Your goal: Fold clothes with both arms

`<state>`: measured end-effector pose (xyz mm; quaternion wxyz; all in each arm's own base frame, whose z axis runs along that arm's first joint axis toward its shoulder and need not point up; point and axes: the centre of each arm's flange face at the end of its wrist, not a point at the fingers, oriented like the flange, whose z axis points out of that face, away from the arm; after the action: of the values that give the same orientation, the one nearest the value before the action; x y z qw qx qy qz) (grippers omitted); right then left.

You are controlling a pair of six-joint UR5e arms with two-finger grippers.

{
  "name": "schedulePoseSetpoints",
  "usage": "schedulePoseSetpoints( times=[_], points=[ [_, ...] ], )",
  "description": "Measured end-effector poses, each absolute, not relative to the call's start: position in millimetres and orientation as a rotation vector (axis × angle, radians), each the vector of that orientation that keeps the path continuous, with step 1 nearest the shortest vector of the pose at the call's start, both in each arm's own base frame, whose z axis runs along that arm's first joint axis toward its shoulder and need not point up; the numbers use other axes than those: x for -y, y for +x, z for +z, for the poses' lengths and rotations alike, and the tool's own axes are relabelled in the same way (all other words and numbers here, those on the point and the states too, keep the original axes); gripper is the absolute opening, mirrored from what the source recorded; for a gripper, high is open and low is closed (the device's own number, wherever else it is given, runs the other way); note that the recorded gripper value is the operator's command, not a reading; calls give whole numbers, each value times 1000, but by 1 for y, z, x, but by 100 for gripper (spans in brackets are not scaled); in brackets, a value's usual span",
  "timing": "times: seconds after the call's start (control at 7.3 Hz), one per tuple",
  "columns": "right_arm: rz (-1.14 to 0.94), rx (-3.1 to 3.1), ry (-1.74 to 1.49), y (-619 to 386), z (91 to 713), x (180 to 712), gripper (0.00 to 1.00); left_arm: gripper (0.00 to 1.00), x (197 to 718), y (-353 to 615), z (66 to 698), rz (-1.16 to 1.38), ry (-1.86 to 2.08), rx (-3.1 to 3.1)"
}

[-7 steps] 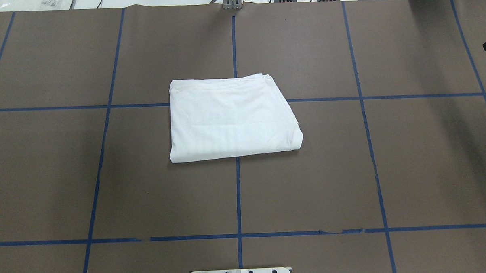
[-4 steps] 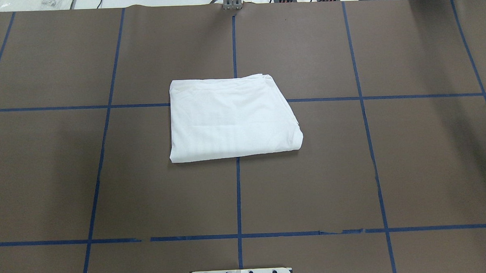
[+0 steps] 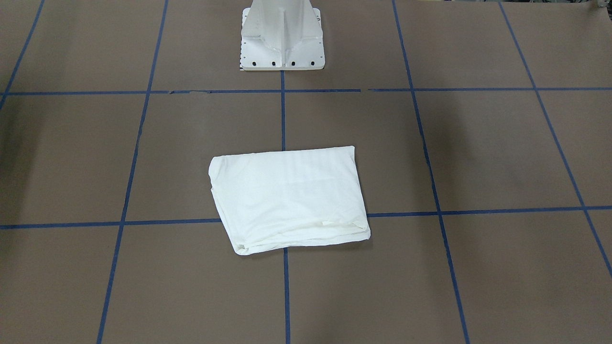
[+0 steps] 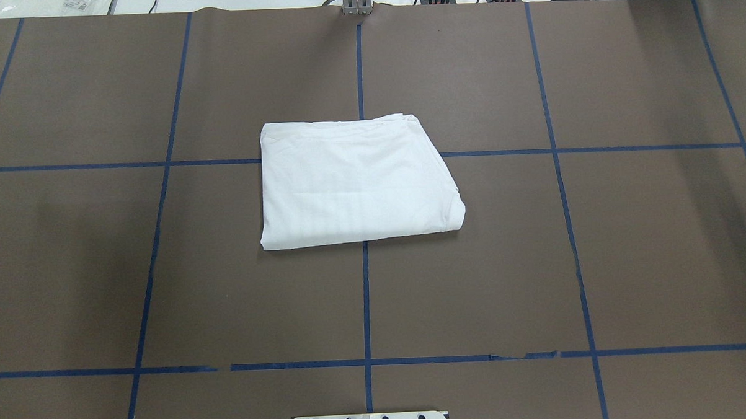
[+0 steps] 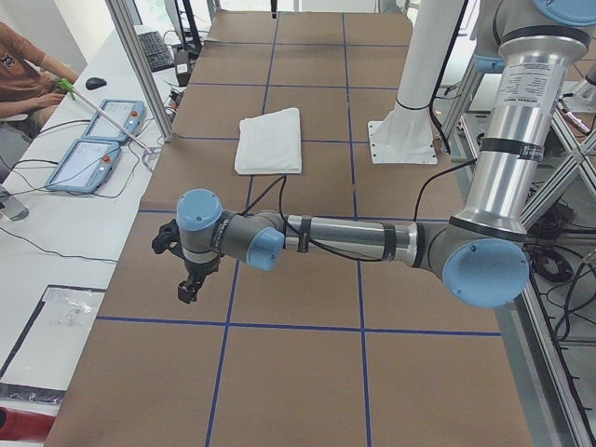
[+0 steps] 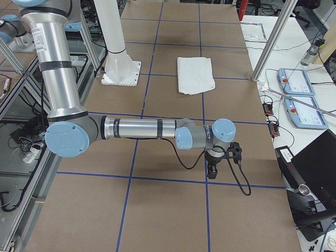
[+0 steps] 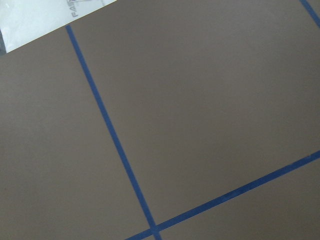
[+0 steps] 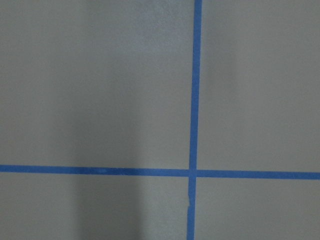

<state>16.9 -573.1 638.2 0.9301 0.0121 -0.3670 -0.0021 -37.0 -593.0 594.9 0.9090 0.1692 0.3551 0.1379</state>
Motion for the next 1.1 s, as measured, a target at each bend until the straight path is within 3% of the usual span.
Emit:
schedulePoseSetpoints(
  times=[1.1],
  points=[
    [-15, 722, -15, -6, 602, 568, 100, 100, 577, -44, 586, 142, 252, -852]
  ],
)
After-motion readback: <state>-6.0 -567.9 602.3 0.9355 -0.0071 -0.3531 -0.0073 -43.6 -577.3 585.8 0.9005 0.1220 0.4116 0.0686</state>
